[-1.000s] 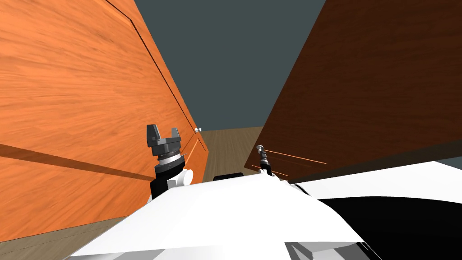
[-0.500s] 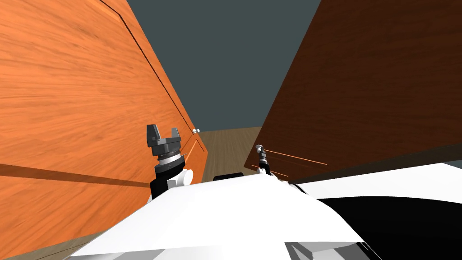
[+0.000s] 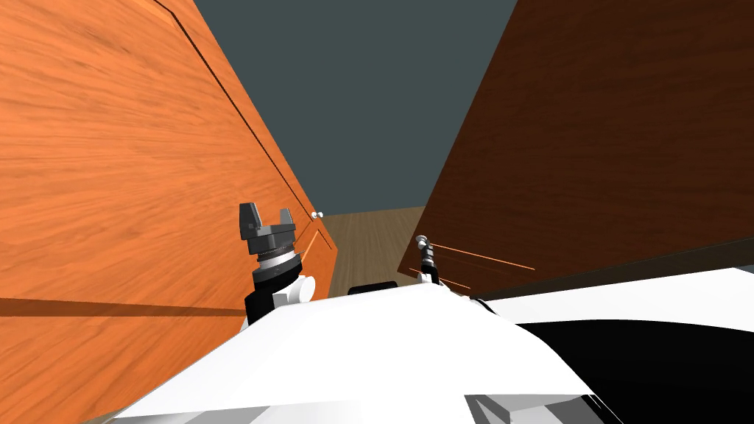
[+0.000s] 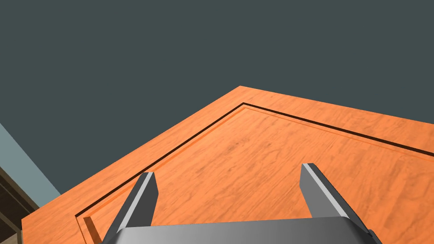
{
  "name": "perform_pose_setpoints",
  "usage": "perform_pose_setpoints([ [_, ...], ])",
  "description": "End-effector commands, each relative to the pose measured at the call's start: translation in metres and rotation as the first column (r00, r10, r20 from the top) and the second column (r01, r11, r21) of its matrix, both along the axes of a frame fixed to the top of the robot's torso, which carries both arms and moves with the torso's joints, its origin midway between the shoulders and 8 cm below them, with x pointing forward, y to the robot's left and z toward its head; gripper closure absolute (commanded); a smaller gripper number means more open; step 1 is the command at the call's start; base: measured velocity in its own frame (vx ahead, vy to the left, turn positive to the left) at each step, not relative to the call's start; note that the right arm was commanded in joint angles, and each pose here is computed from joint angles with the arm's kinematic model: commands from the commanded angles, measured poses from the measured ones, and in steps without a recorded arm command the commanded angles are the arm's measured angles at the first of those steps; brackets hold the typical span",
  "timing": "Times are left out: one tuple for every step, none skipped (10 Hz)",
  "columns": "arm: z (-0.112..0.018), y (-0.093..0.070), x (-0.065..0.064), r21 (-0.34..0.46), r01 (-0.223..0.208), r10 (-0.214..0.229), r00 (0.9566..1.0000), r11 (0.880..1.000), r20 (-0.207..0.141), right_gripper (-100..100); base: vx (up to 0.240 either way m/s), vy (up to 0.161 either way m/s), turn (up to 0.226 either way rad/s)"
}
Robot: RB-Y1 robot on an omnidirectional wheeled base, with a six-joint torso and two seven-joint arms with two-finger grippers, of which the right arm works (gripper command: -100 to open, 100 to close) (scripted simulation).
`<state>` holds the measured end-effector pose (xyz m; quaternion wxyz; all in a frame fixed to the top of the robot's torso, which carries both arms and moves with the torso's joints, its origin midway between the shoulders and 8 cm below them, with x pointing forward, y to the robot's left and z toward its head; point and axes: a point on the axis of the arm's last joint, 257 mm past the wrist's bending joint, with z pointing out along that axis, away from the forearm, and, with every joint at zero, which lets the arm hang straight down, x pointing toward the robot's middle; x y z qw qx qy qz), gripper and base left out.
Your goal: Push the door open
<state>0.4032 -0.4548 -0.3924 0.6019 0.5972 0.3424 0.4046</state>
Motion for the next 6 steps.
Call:
perform_pose_setpoints([
  [0.0048, -0.0019, 0.0033, 0.029, 0.003, -0.004, 0.9996, 1.0, 0.028, 100, 0.036, -0.021, -0.007],
  [0.0048, 0.0001, 0.0051, 0.073, 0.006, -0.01, 0.9987, 0.997, 0.049, 100, 0.035, -0.025, -0.018],
  [0.0048, 0.0001, 0.0051, 0.081, 0.005, -0.01, 0.9985, 0.997, 0.053, 100, 0.035, -0.016, -0.004],
  [0.0047, 0.0022, 0.007, 0.13, 0.007, -0.017, 0.9969, 0.991, 0.077, 100, 0.044, -0.021, -0.023],
  [0.0047, 0.0043, 0.0088, 0.167, 0.009, -0.025, 0.9952, 0.986, 0.095, 100, 0.058, -0.027, -0.034],
  [0.0047, 0.0043, 0.0088, 0.182, 0.006, -0.025, 0.9944, 0.983, 0.102, 100, 0.041, -0.022, -0.005],
])
